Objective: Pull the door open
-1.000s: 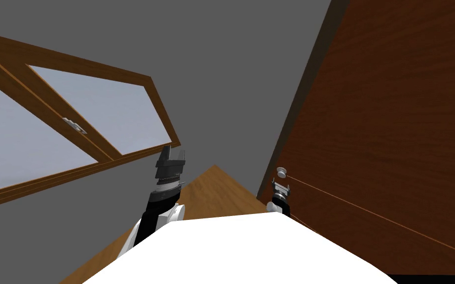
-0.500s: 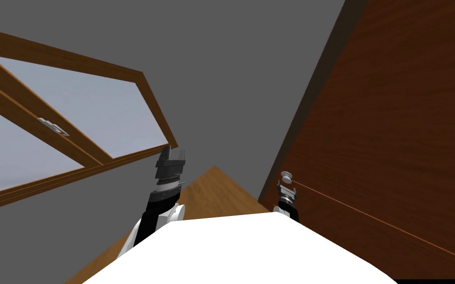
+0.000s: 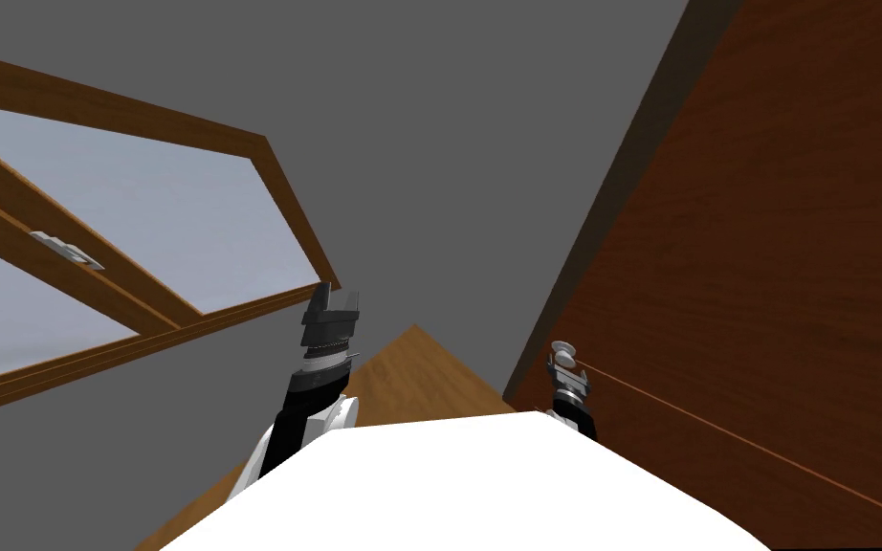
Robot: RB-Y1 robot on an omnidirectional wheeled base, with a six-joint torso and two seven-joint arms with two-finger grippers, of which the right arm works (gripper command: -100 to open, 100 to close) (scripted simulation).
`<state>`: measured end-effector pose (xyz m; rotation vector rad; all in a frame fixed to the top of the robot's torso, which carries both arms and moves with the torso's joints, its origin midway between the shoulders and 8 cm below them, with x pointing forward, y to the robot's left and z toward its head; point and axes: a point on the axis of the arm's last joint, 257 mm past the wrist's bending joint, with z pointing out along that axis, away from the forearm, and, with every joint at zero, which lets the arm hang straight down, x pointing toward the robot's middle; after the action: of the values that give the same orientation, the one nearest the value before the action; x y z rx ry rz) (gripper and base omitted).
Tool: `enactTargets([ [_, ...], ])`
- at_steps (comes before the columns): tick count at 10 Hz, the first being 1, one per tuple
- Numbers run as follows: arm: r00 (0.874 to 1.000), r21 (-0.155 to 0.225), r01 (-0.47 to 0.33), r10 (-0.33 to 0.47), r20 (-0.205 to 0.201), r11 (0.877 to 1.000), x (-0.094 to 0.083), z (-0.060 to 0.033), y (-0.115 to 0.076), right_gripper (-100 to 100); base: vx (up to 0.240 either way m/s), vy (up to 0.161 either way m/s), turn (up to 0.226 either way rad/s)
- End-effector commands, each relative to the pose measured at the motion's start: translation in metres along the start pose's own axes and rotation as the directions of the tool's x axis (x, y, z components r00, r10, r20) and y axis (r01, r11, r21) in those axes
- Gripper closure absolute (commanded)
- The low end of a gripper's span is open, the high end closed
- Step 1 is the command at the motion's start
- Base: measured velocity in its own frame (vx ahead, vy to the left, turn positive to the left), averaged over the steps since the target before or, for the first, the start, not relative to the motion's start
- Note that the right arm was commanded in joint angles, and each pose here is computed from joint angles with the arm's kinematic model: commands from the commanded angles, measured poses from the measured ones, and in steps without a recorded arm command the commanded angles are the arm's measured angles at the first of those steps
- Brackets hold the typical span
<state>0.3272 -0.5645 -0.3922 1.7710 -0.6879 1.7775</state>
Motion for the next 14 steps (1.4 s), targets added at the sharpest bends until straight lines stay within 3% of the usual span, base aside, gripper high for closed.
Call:
enactTargets([
  [1, 1.0, 0.001, -0.003, 0.003, 0.002, 1.0, 0.0, -0.0001, 0.011, -100, 0.136, -0.007, -0.005],
  [3, 1.0, 0.002, -0.002, 0.002, 0.004, 1.0, 0.0, 0.0003, 0.024, -100, 0.133, -0.042, 0.002],
  [4, 1.0, 0.002, 0.0, 0.0, 0.005, 1.0, 0.0, 0.0003, 0.021, -100, 0.054, -0.022, 0.005],
  [5, 1.0, 0.002, 0.0, 0.0, 0.005, 1.0, 0.0, 0.0003, 0.021, 100, -0.007, -0.002, -0.024],
  [10, 1.0, 0.002, 0.0, 0.0, 0.005, 1.0, 0.0, 0.0003, 0.021, 100, -0.01, 0.002, 0.004],
  [14, 1.0, 0.077, -0.005, 0.004, 0.006, 0.997, 0.0, -0.0011, -0.003, 100, -0.199, 0.026, 0.061],
])
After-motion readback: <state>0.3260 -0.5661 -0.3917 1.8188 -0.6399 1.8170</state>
